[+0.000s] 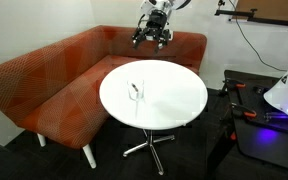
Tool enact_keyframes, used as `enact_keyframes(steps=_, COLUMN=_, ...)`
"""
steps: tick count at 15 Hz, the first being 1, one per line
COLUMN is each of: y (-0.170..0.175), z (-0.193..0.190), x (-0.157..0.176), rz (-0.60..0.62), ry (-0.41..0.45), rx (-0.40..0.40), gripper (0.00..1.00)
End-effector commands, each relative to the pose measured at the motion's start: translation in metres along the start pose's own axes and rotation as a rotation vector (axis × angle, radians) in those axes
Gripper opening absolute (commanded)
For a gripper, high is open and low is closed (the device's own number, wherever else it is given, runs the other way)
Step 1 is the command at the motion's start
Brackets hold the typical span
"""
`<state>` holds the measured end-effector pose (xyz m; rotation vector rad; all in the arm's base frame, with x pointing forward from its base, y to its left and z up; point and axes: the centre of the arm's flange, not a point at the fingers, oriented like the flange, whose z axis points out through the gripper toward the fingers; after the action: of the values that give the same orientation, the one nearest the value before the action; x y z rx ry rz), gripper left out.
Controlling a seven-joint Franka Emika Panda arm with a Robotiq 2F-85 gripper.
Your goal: Take the pen out of the glass and set it on the table
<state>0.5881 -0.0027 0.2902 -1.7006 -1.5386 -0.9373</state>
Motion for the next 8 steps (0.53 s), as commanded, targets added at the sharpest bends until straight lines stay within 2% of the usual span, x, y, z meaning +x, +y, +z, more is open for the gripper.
enact_keyframes(steps=1, y=0.022, z=-0.003, x=-0.007, rz=-0.026, ry=0.041, rx=0.099, gripper=1.0)
enact_keyframes(steps=2, y=0.024, z=-0.002, x=-0.009, rz=-0.018, ry=0.037, rx=0.116, gripper=1.0)
enact_keyframes(steps=3, y=0.006, z=0.001, x=-0.007, rz=-0.009, ry=0.026, rx=0.073, gripper=1.0)
enact_keyframes(steps=8, y=0.014, z=0.004, x=-0.014, rz=-0.01, ry=0.031, rx=0.093, gripper=1.0)
